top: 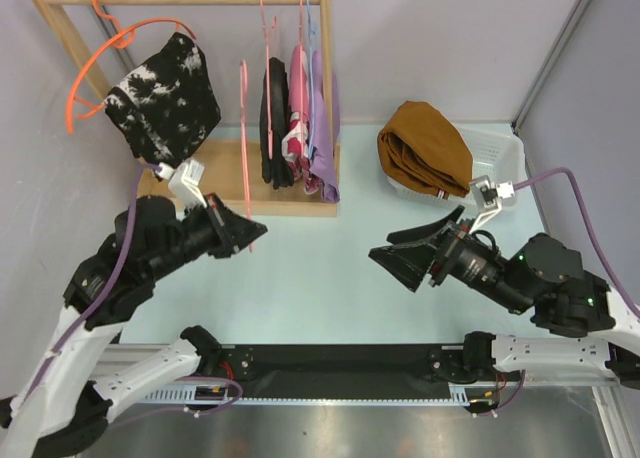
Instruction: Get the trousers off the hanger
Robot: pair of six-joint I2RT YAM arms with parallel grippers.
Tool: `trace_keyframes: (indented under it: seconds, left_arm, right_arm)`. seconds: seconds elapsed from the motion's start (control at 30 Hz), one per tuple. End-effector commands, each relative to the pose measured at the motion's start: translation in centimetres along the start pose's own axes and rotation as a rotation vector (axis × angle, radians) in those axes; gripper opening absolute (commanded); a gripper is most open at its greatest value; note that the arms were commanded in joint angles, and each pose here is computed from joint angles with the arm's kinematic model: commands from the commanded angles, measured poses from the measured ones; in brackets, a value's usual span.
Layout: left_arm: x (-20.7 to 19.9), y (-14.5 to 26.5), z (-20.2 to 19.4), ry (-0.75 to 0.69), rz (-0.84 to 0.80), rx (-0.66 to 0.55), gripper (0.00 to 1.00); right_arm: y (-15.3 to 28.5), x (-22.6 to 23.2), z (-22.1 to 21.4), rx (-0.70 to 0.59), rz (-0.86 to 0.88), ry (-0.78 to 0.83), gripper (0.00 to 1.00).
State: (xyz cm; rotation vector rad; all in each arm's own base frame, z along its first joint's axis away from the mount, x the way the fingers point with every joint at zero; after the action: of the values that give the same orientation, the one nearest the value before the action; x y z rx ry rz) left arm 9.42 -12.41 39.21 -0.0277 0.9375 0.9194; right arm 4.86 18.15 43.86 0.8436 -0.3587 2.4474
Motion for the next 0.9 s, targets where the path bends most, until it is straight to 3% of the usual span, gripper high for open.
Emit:
trace_keyframes:
  seconds: [0.0,0.3,0.63,0.87]
  left_arm:
    - [-1.4,-1.7,2.6,-0.007,-0.14,-0.026,0.0]
    - [-1.2,-5.5,8.3,-0.005,-0.205,-0.09,0.0]
    - [-1.0,-5.9,14.8,0.051,-0.289,-0.125,0.0]
    - [-0.1,-8.3,17.4,0.171,-0.261,-0.13,0.0]
  right_arm:
    - [1.3,-2.3,-1.2,0.035,-0.128,0.028,1.0]
    - [3.5,-3.4,-0.5,0.055,-0.172,0.078,1.0]
    - [6.6,-4.9,0.5,0.016,-0.204,0.072,1.0]
    - [7.7,-5.0,1.6,-0.015,-0.205,0.065,1.0]
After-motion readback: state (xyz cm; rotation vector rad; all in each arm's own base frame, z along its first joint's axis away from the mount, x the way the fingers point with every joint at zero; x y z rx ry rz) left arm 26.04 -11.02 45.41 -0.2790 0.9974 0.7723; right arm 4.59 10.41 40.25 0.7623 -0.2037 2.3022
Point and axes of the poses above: each gripper's point midway between its finger pads, its own y axis back along the fingers, its own x axis along the line the jaws close on, z = x × y, the point moved 8 cm from there along y, back along the fingers, and after that the axes turned 3 degrees about y, right-handed, at the moved point
